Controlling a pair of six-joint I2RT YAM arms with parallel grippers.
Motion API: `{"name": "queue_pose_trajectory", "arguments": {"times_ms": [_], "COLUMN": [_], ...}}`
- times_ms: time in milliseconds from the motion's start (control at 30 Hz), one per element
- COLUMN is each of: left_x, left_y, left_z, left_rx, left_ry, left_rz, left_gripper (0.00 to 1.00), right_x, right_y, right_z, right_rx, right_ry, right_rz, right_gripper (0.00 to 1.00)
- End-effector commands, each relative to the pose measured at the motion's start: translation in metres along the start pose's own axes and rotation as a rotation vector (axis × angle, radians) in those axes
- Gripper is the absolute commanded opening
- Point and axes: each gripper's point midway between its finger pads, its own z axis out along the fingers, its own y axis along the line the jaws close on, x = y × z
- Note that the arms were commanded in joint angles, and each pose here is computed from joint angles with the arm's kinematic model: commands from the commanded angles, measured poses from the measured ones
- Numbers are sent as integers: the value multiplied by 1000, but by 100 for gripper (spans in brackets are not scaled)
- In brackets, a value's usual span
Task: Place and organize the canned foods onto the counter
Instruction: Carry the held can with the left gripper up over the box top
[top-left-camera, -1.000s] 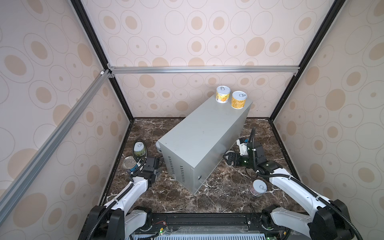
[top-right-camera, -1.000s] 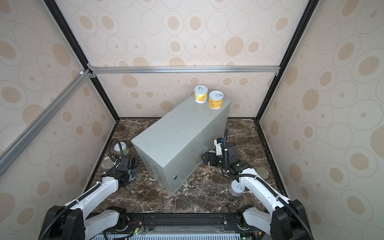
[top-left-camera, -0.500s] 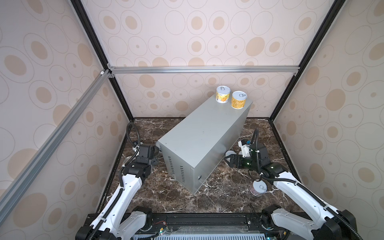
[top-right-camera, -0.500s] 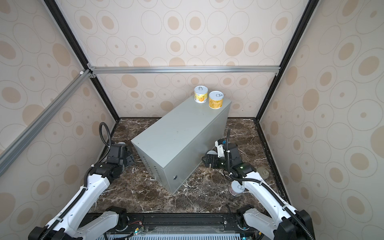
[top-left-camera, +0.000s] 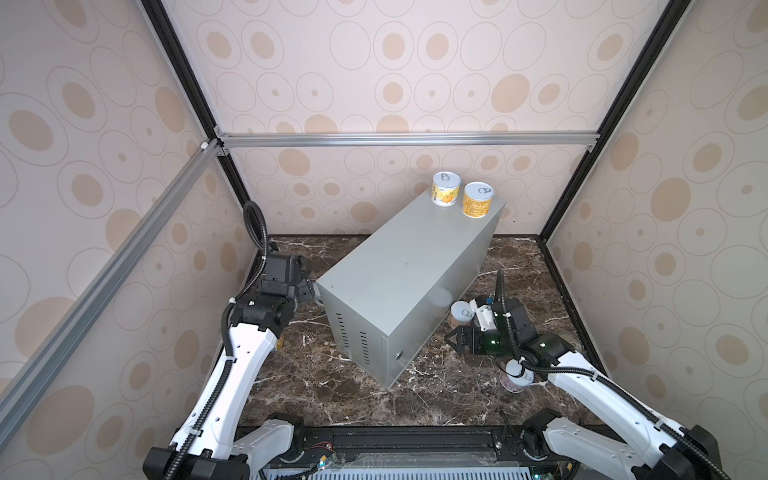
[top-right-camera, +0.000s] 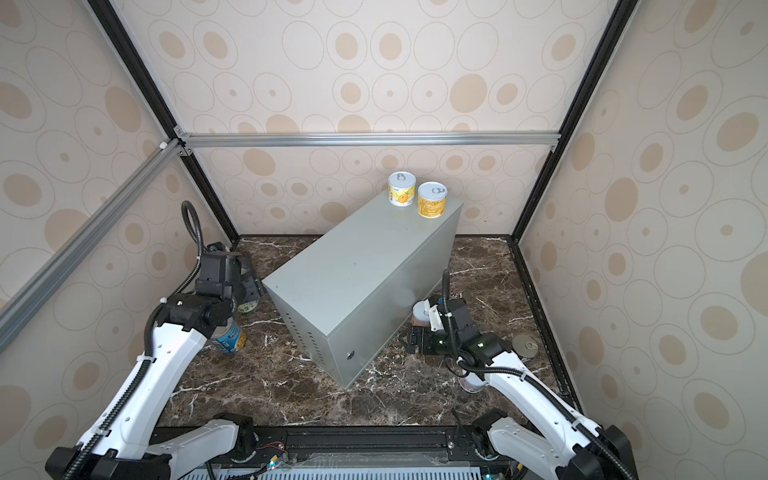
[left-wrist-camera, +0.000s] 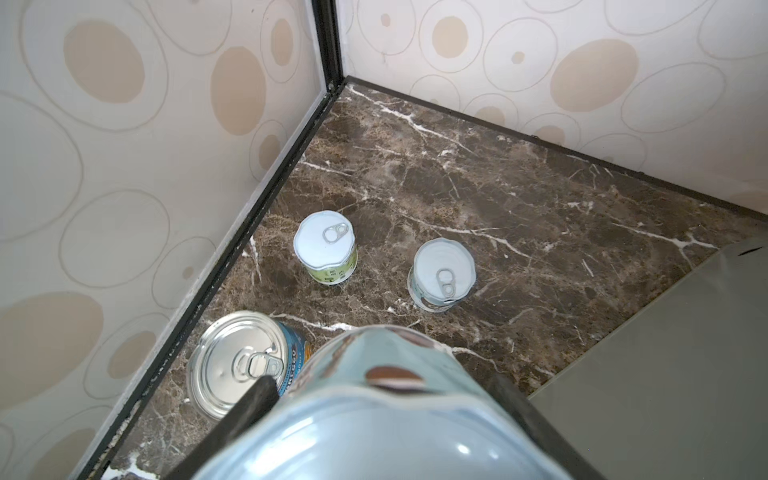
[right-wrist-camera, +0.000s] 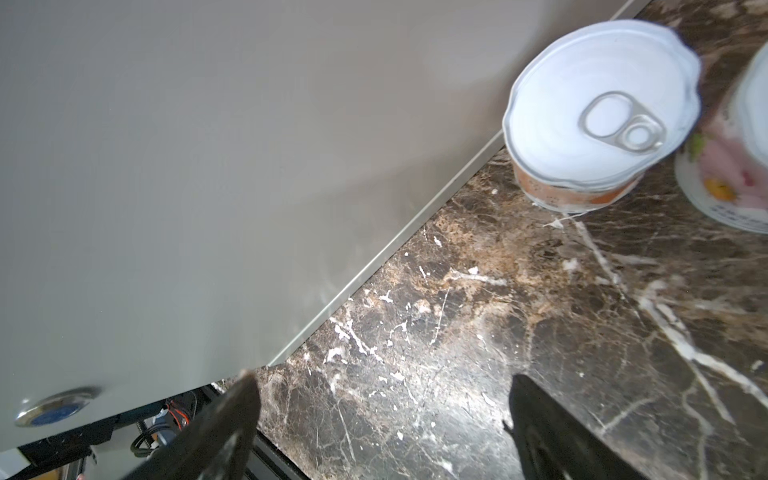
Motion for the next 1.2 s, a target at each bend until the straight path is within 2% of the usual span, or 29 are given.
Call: {"name": "queue_pose_trajectory", "arguments": {"times_ms": [0,100,233,433,667,933,1167], "left_x": [-48,-64,-88,-114,-138,-109,-84], "left_y": [-9,-21,-52,-98,-155,-222,-275], "left_z": [-26,-33,-44,-65,-122,-142,-162], "left_rx": [38,54,155,250,436,505,609], "left_ry": [-88,-99,-114,-170,-279,-268,-261], "left_rz": [43,75,115,225,290,443,523], "left_gripper": [54,53,52,50,50,50,49], "right_x": [-4,1,11,6,-2,-2,1], "right_y": [-3,-3,-4,-1,2,0,-4], "right_z": [-11,-16,-10,-16,-33,-49,-52], "right_rx": [43,59,46,55,79,107,108], "right_ry": [-21,24,63,67,36,12,-14], "right_rz": [-7,-16,2,-29,-73,-101,-79], "right_gripper": [96,96,96,96,96,96,96]}}
